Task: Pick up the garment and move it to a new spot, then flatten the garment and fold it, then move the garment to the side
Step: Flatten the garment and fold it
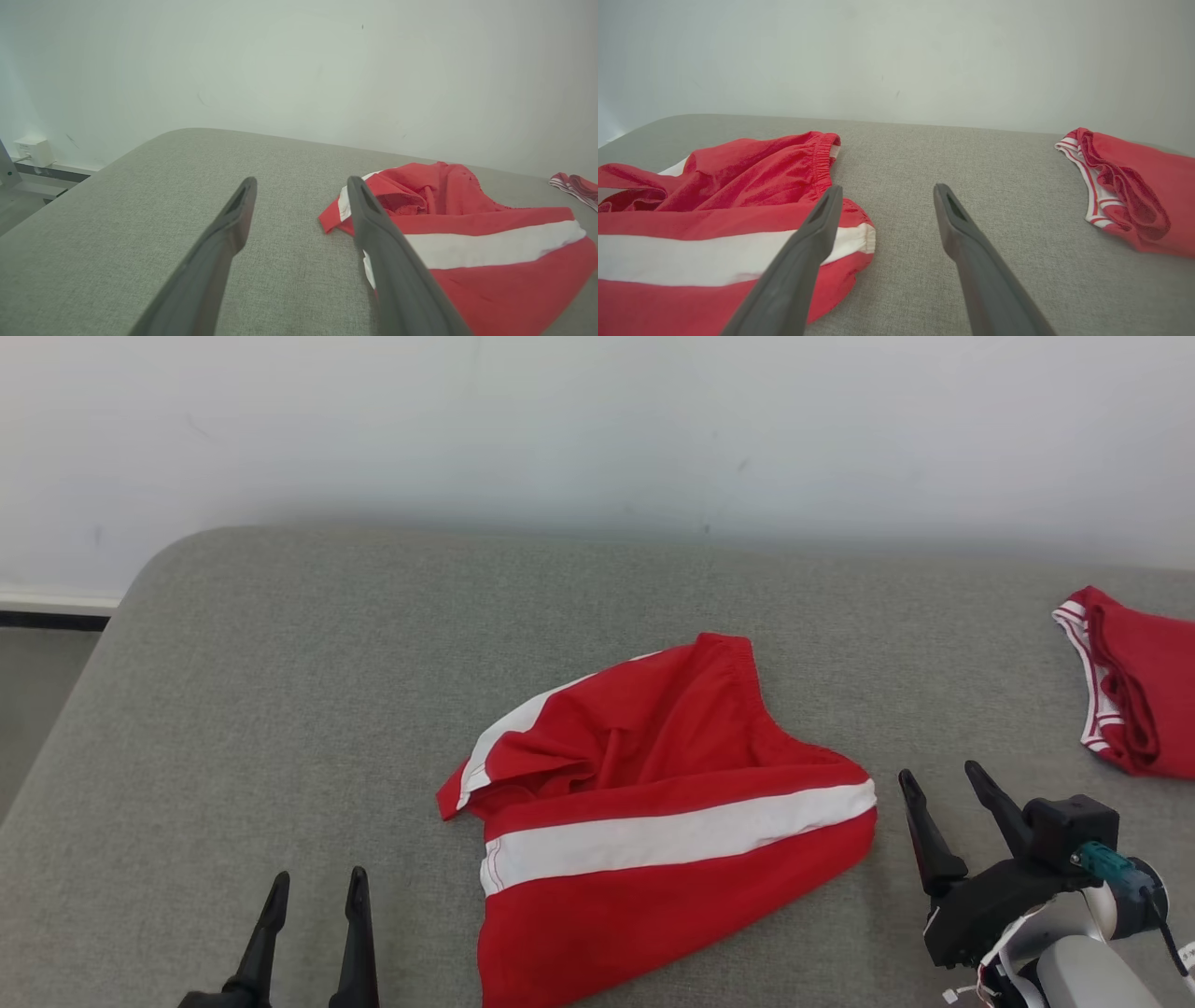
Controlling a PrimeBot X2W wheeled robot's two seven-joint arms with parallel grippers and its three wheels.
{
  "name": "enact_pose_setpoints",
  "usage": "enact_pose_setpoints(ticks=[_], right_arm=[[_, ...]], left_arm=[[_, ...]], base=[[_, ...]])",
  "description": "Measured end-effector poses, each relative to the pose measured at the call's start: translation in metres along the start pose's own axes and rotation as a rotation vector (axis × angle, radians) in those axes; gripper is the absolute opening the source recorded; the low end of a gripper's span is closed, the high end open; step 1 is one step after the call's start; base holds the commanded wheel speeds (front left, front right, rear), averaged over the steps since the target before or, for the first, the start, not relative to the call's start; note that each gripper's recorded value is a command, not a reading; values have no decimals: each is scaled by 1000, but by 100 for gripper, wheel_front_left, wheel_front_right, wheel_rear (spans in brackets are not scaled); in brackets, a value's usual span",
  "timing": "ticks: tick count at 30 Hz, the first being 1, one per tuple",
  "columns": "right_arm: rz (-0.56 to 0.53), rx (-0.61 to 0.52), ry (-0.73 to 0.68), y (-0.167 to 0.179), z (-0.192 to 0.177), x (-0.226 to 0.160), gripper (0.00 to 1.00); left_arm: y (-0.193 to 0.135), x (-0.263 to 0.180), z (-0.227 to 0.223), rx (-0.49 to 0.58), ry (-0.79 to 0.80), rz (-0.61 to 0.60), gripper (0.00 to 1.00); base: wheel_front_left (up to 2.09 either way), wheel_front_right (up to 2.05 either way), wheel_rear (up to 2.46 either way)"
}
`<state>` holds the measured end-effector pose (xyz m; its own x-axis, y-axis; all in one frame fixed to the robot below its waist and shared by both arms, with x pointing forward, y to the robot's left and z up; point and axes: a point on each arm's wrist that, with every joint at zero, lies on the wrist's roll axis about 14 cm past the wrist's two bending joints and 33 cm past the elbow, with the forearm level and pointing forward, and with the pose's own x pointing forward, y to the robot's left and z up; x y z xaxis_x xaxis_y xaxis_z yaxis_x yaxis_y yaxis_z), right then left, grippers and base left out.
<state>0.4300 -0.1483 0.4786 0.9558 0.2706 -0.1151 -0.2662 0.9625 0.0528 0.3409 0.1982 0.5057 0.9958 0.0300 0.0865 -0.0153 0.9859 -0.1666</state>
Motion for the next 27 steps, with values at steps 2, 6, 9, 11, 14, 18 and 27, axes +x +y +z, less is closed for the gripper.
enact_pose_setpoints(ticks=[2,6,9,11,14,18,27], right_arm=[[12,-3,30,2,-7,9,100],[41,-18,100,7,-25,24,100],[56,-14,164,11,-42,31,100],[67,-20,206,14,-53,35,100],[78,-14,262,16,-68,43,100],[91,7,298,24,-78,48,14],[84,33,193,23,-63,44,0]], left_arm=[[3,0,-1,0,4,12,100],[9,0,-2,2,9,30,100],[13,1,-4,3,15,46,100],[15,1,-5,4,20,52,100],[18,4,-7,3,26,61,100],[20,4,-11,1,37,70,100],[18,3,-11,-8,38,68,100]], base=[[0,0,0],[0,0,0],[0,0,0],[0,0,0],[0,0,0],[0,0,0],[0,0,0]])
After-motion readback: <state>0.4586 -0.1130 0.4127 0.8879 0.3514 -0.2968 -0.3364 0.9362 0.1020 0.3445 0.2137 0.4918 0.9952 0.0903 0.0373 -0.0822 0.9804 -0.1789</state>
